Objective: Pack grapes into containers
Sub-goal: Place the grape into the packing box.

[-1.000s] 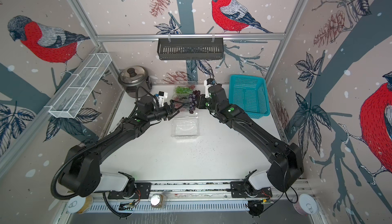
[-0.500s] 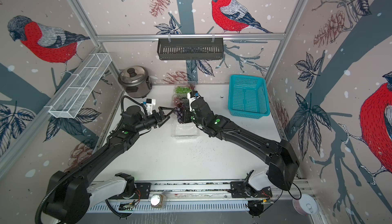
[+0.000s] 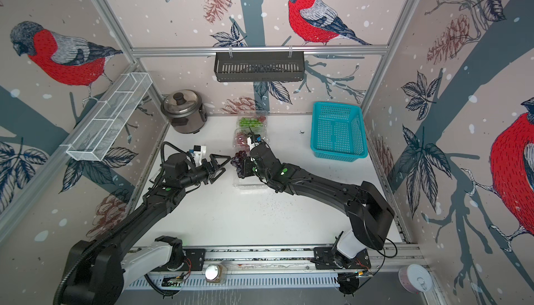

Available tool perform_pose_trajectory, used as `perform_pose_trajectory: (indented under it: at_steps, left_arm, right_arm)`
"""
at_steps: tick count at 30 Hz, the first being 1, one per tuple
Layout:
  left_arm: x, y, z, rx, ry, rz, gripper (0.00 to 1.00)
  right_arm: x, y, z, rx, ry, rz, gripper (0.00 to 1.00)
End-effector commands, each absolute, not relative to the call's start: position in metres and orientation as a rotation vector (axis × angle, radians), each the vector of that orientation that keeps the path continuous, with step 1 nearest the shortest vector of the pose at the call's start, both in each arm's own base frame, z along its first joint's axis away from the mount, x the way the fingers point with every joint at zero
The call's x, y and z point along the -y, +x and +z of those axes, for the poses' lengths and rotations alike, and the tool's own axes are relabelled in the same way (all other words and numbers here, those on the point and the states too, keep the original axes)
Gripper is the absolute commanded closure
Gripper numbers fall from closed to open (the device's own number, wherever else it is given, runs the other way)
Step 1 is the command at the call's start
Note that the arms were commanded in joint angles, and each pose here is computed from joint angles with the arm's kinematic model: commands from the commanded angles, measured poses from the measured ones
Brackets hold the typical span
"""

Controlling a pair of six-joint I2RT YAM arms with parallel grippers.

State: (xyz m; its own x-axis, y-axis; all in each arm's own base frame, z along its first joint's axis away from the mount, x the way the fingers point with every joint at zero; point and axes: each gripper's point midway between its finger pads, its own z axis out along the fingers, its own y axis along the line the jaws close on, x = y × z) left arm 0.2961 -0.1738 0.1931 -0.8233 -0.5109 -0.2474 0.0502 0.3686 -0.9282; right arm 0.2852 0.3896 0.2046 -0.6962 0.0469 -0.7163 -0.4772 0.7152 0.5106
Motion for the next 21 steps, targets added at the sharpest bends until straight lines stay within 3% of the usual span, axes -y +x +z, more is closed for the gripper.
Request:
perform_pose_trajectory:
  at_steps: [1,21]
  left_arm:
    - [0.174,0.295,0.202,-2.088,-0.359,-1.505,0.03]
    - [0.175,0.299,0.18,-2.134,-0.386,-1.487,0.03]
  right_arm:
    - [-0.402,0.286,0.212,-2.133,-0.311,1.002,0.99]
    - [-0.365,0.291,0.134,-2.239,-0.223,1.029,0.99]
